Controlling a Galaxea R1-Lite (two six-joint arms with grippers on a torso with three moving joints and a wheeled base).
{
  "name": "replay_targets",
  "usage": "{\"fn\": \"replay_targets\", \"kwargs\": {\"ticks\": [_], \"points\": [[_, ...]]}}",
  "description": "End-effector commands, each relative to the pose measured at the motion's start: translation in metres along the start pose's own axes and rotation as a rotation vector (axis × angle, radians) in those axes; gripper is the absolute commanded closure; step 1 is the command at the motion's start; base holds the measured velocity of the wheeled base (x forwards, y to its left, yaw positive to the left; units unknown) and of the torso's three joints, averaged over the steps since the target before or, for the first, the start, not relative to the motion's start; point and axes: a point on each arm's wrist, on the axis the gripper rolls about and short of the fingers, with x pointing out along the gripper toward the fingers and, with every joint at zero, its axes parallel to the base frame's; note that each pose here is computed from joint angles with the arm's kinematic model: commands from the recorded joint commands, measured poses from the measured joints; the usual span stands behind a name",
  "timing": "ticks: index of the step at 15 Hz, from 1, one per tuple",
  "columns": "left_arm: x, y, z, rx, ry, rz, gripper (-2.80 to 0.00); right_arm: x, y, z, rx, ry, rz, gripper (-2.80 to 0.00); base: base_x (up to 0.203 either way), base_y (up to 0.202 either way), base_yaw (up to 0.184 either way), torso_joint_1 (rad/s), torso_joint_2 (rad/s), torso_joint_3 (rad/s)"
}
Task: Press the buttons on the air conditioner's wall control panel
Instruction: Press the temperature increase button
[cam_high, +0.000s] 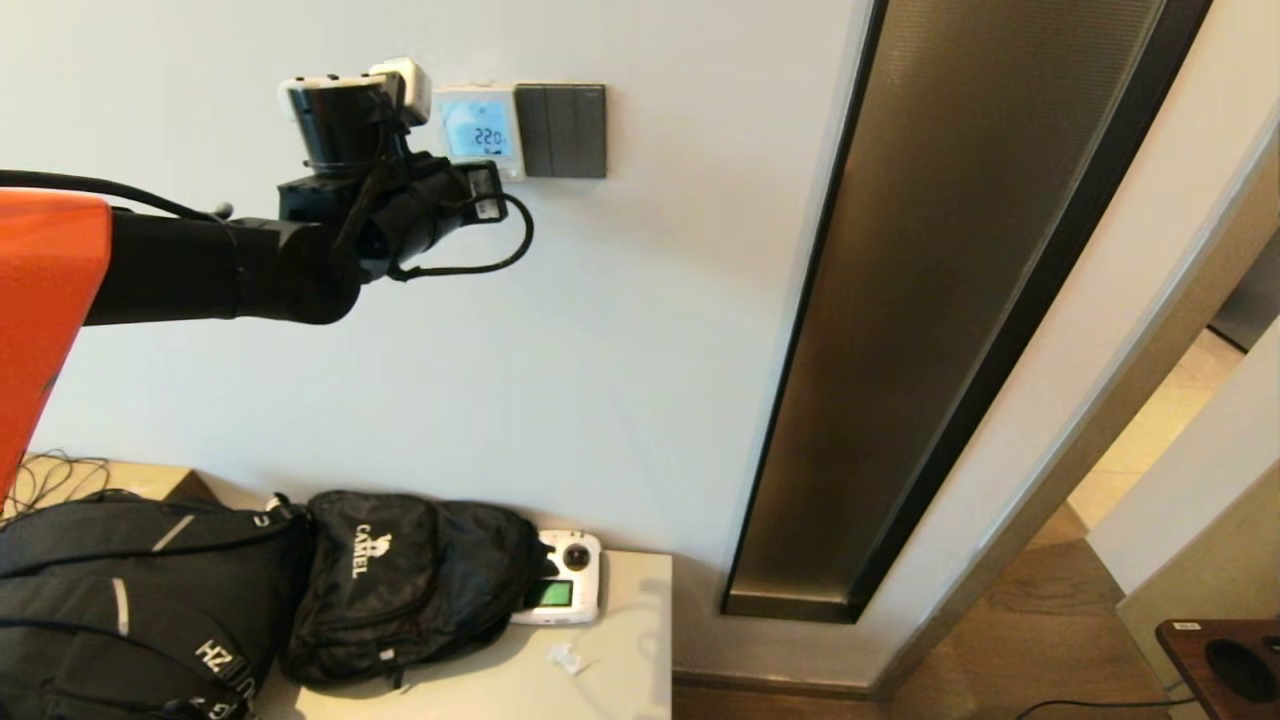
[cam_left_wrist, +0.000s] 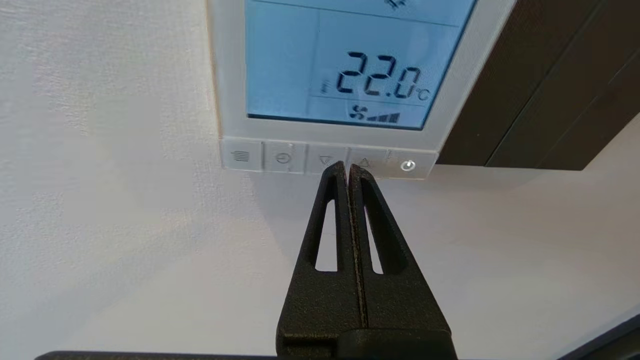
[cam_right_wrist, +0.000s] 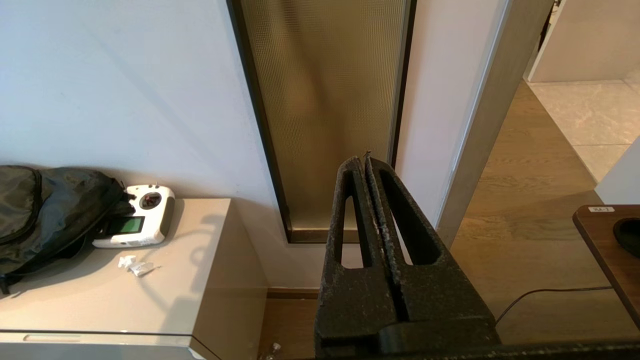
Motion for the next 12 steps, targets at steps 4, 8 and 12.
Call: {"fn": "replay_targets", "kwargs": {"ticks": [4, 8, 12], "points": [[0.009, -0.004, -0.005, -0.002, -0.004, -0.008, 0.0, 0.0, 0.0, 0.0, 0.0, 0.001, 0.002, 0.0, 0.0, 0.0, 0.0, 0.0, 0.0, 0.0], [0.009, -0.007, -0.006, -0.004, 0.005, -0.014, 0.0, 0.0, 0.0, 0.0, 0.0, 0.001, 0.002, 0.0, 0.0, 0.0, 0.0, 0.0, 0.0, 0.0], [-0.005, -0.005, -0.005, -0.009, 0.017, -0.009, 0.0, 0.0, 0.0, 0.0, 0.0, 0.001, 0.0, 0.0, 0.0, 0.0, 0.0, 0.0, 0.0, 0.0]]}}
